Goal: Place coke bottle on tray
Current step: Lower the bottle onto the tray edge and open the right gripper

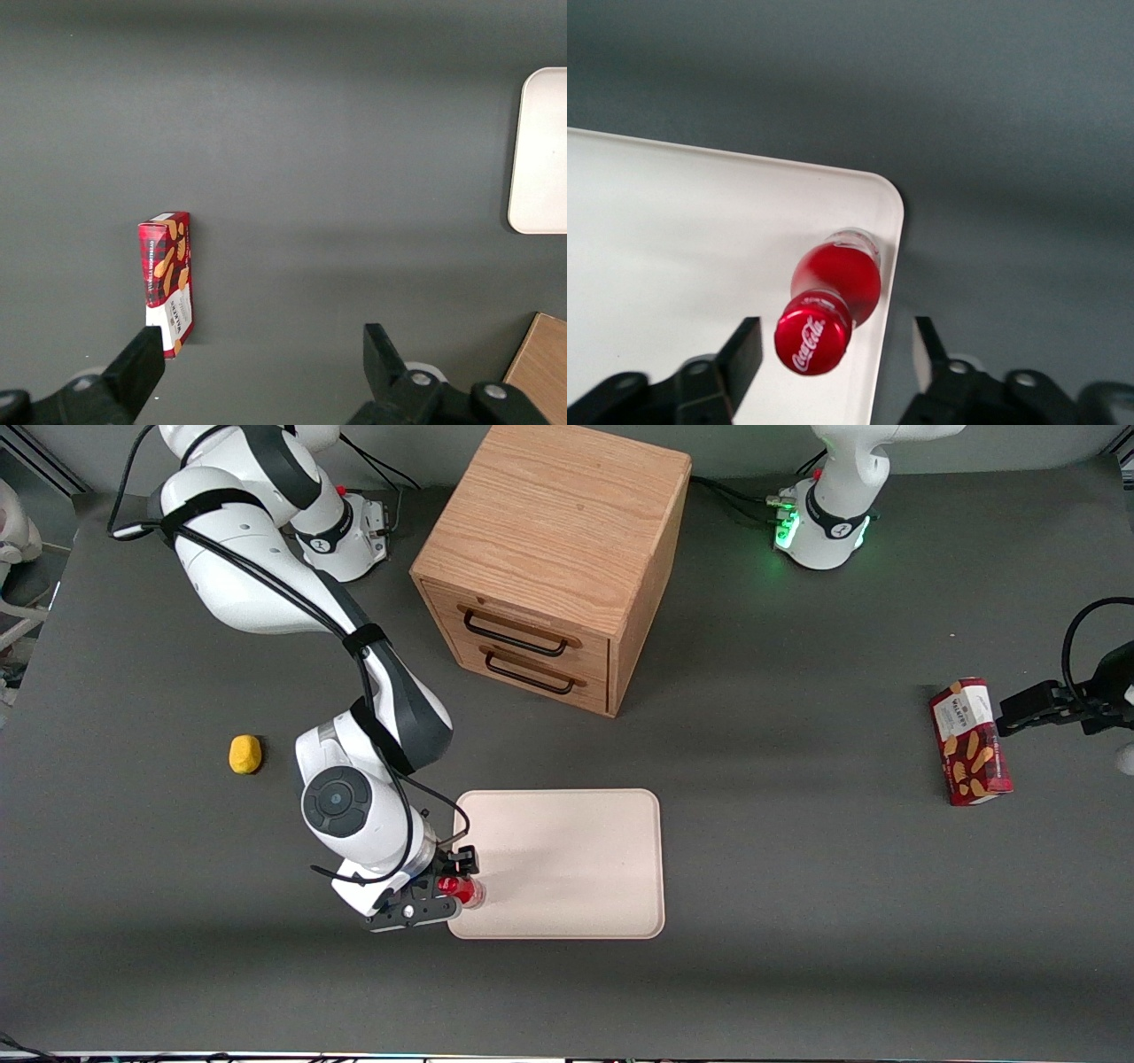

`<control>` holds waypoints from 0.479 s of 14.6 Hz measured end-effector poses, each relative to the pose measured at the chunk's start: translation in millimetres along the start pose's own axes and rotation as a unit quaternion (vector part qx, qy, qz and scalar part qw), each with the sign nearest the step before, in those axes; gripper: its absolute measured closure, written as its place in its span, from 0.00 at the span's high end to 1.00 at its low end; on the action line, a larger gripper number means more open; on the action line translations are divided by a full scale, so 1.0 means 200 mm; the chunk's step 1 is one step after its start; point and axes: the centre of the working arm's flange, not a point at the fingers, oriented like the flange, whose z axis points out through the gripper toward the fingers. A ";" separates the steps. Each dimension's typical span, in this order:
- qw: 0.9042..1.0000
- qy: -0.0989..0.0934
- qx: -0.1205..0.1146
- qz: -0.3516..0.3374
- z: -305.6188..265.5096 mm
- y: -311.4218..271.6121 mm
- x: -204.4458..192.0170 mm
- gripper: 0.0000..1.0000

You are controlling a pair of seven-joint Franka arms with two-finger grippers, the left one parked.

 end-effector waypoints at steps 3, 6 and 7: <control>1.000 0.006 0.001 0.001 -0.03 0.00 0.01 1.00; 1.000 0.022 0.002 0.003 -0.18 0.01 0.03 1.00; 1.000 0.020 -0.002 0.005 -0.27 0.03 0.02 1.00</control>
